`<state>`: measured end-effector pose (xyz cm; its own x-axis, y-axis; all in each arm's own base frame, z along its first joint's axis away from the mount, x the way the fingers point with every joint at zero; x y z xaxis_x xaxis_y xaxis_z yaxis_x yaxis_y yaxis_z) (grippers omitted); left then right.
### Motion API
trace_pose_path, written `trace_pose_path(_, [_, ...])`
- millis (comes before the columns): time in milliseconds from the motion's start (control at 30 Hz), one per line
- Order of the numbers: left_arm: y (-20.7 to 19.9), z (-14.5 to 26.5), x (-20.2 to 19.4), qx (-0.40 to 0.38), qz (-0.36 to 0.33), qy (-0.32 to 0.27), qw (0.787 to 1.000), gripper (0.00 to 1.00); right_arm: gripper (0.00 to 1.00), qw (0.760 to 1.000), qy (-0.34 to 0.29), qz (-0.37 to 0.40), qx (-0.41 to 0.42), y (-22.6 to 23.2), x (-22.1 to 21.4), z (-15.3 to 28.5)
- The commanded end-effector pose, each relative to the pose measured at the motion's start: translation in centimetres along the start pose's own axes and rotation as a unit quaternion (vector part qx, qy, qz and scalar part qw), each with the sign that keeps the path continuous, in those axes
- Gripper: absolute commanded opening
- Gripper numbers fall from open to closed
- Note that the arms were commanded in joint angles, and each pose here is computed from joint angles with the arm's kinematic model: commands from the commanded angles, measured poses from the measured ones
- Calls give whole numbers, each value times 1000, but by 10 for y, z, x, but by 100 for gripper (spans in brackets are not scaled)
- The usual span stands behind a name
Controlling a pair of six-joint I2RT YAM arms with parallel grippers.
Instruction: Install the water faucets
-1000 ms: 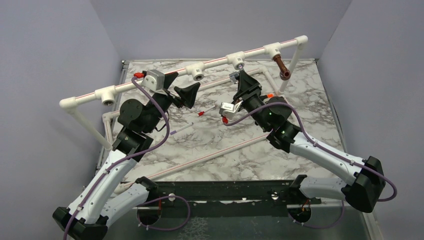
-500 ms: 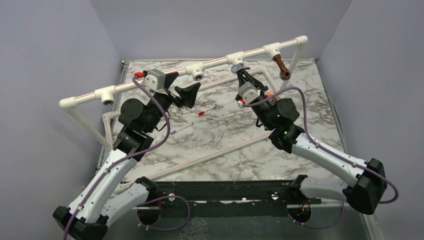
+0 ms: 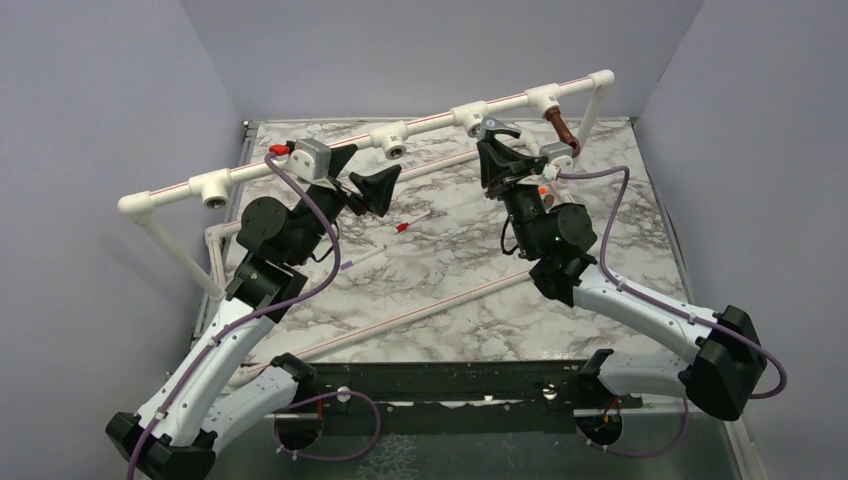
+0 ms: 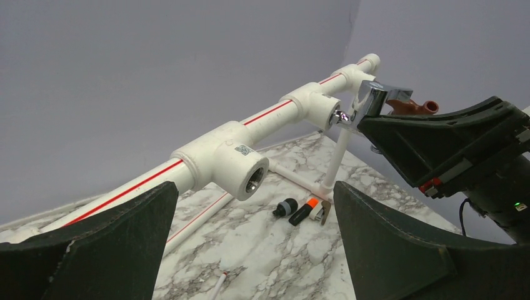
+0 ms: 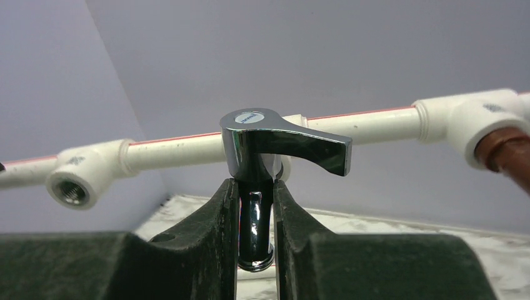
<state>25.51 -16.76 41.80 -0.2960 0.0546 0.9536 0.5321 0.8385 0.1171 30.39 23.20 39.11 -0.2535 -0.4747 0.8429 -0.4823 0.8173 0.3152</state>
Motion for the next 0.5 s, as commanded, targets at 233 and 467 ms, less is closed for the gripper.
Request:
trace_pose_path(233, [-2, 1, 6, -4, 1, -15, 1000, 95, 1, 942, -50, -327, -67, 3, -13, -2])
trace_pose_path(467, [-3, 1, 4, -5, 2, -12, 1000, 95, 1, 880, -36, -460, -113, 3, -24, -4])
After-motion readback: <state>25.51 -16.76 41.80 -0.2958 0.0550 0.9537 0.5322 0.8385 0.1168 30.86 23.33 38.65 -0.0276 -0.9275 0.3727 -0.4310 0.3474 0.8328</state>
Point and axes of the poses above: each gripper's point midway between its finger pads, its own z axis back along the fingers, its own y axis along the line the jaws close on, x = y × z, the point moved 3 cm from there along z, back along the fingers, and after that the axes turned 15 degrees about -z, right-handed, at the moved point
